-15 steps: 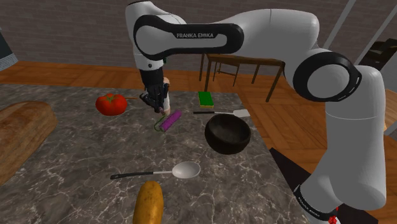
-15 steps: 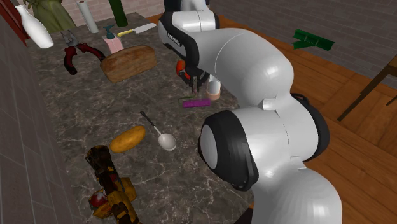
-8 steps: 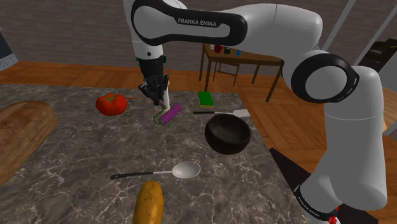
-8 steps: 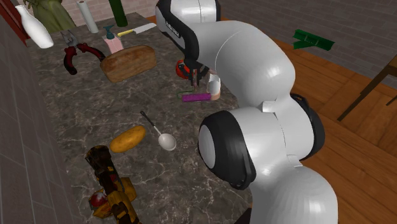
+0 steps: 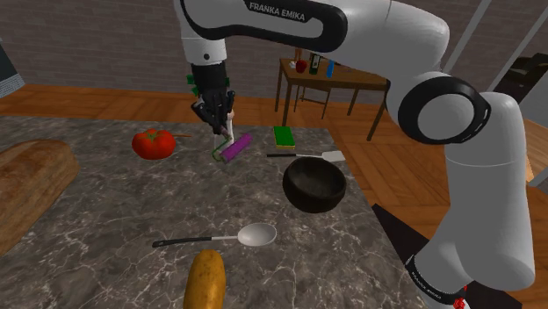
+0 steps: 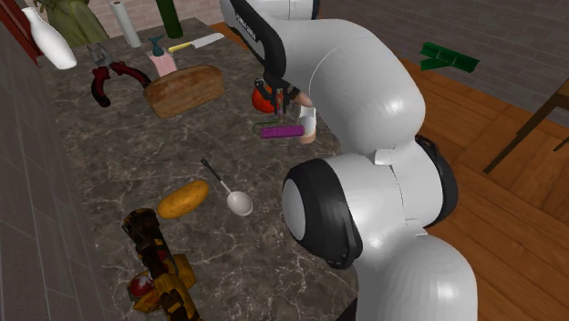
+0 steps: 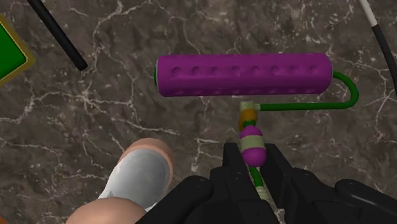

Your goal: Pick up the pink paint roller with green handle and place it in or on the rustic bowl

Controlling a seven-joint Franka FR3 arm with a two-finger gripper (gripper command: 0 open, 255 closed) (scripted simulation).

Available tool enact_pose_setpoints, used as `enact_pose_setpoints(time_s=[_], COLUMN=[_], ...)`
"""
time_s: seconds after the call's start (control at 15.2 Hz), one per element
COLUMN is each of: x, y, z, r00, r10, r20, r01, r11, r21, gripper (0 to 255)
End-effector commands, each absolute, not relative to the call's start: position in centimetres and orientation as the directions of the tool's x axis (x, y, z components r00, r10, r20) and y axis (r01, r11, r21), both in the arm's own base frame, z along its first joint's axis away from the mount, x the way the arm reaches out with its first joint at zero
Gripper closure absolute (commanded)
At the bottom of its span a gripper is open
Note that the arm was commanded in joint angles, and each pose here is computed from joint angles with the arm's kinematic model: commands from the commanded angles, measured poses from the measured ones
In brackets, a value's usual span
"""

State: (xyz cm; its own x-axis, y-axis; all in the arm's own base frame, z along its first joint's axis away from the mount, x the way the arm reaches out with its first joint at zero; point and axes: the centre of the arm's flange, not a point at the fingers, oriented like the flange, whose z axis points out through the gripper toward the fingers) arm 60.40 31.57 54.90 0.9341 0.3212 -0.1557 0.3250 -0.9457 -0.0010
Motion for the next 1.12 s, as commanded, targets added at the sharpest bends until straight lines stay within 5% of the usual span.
enact_pose_setpoints(time_s=[0.0, 1.06], x=[58.7, 41.9], y=[30.3, 17.5], z=[55.3, 55.6], r00=[0.934, 0.934], r10=[0.321, 0.321], r20=[-0.155, -0.155], r01=[0.325, 0.325], r11=[-0.946, -0.946], r21=[-0.001, -0.001], gripper=[255, 255])
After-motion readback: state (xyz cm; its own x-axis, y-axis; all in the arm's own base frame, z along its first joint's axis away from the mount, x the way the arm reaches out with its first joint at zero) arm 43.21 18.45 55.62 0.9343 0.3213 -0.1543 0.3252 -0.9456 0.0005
